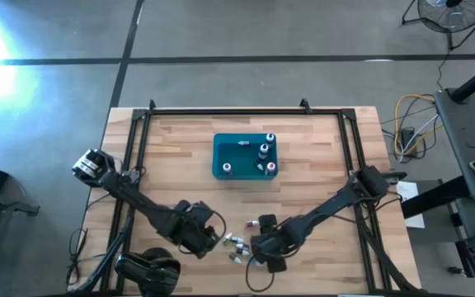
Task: Pick & Place food coloring
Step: Put the violet food coloring bottle into the blue bin, then put the green food coloring bottle into the blue bin
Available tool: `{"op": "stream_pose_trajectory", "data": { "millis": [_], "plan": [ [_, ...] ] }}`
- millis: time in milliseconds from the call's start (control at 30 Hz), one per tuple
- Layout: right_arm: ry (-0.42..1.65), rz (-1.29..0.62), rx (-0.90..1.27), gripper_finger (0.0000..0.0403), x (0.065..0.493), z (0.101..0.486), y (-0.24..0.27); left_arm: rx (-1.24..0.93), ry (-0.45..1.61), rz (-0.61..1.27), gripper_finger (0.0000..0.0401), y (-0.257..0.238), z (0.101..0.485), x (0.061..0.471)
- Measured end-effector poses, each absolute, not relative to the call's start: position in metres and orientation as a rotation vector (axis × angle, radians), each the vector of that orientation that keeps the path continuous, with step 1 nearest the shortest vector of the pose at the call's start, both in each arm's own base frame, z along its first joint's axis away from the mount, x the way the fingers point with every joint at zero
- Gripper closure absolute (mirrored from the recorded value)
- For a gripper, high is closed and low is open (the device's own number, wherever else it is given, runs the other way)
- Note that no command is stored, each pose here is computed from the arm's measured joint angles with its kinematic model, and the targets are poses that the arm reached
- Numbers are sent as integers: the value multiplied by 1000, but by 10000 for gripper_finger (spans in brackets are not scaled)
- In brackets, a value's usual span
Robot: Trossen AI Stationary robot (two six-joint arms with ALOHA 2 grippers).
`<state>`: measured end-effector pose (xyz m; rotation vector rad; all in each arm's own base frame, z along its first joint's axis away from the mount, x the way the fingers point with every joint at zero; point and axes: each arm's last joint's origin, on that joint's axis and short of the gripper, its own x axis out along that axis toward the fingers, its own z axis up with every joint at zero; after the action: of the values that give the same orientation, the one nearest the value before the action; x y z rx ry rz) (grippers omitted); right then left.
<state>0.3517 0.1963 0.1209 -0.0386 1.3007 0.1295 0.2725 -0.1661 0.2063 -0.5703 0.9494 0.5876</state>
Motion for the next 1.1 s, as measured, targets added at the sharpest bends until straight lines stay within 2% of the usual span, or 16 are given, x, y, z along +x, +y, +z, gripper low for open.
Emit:
{"op": "stream_pose_trajectory", "data": {
  "millis": [133, 300, 433, 567, 700, 767, 867, 967, 1100],
  "plan": [
    [1305, 94, -27, 238, 353, 125, 196, -542, 962, 567, 193, -170, 206, 269],
    [1310, 86, -18, 306, 355, 127, 196, -530, 958, 566, 193, -170, 206, 268],
    [1343, 70, 121, 349, 360, 133, 187, -537, 956, 563, 193, -172, 206, 267],
    [1316, 12, 163, 349, 362, 157, 170, -568, 949, 565, 193, -177, 206, 264],
    [1099, -158, 166, 336, 364, 227, 121, -595, 920, 565, 193, -183, 207, 261],
    [1031, -289, 187, 323, 364, 248, 84, -600, 887, 558, 193, -186, 208, 262],
    [948, -417, 260, 306, 366, 265, 29, -613, 835, 555, 193, -187, 209, 265],
    [870, -429, 362, 282, 364, 284, -18, -616, 787, 556, 193, -187, 211, 268],
    [923, -412, 458, 232, 358, 279, -51, -614, 776, 553, 193, -185, 211, 270]
  ]
}}
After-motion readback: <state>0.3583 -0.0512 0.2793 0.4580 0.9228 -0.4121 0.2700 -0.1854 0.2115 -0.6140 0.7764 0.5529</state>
